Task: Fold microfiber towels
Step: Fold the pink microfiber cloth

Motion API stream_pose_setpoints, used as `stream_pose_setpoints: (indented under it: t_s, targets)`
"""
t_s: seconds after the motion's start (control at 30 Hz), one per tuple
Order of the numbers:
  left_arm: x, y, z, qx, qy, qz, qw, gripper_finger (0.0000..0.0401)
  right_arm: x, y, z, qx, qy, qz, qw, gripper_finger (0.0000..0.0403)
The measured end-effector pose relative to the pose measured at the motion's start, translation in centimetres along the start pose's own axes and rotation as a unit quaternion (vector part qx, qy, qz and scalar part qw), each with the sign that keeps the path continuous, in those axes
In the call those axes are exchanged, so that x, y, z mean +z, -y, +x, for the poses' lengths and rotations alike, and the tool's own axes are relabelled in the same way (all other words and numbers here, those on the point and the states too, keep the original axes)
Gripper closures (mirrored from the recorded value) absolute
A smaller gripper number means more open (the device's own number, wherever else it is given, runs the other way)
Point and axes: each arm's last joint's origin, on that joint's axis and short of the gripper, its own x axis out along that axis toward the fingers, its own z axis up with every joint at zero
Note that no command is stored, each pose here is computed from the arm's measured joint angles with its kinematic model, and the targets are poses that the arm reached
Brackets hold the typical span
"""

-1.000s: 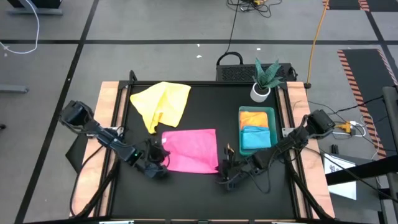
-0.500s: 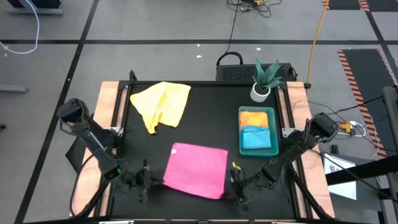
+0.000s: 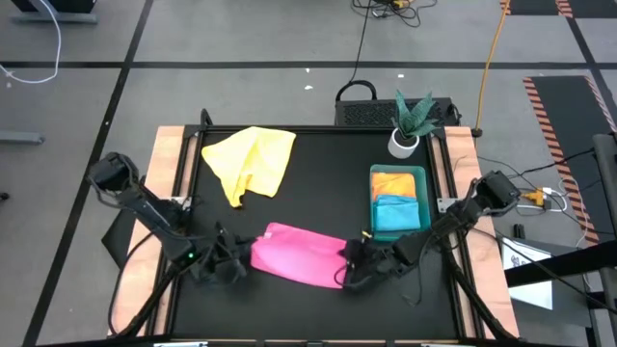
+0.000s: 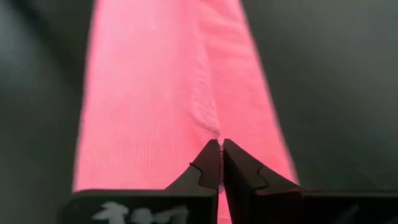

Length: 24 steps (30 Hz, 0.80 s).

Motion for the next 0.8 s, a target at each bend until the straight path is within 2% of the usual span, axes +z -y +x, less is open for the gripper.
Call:
stream_pose_setpoints:
  t_s: [0.13, 0.23, 0.4, 0.57, 0.63, 0.8]
  targets:
    - [-0.2, -1.2, 1.4, 0.031, -0.014, -0.002, 0.999, 0.0397, -0.2, 1.1, 0.3, -0.037, -0.029, 0.021, 0.999, 0.0402]
    - [-0.2, -1.6, 2.1, 0.039, -0.025, -0.003, 0.999, 0.0391, -0.2, 1.3, -0.2, -0.04, -0.033, 0.036, 0.998, 0.0402]
    - [0.0, -1.4, 2.7, 0.013, -0.037, 0.001, 0.999, 0.0396, 0.3, 0.7, -1.6, -0.011, -0.018, 0.041, 0.999, 0.0402]
    - [0.9, -0.4, 2.6, -0.034, -0.016, -0.004, 0.999, 0.0392, 0.5, 0.1, -3.6, 0.02, -0.007, 0.044, 0.999, 0.0402]
    - [1.1, -0.4, 2.7, -0.033, -0.011, 0.003, 0.999, 0.0395, 0.4, 0.3, -3.8, 0.014, -0.012, 0.048, 0.999, 0.0402]
    - [1.2, -1.4, 3.7, 0.01, -0.017, 0.0, 1.0, 0.0392, 0.2, 1.6, -2.6, -0.037, -0.036, 0.06, 0.997, 0.0403]
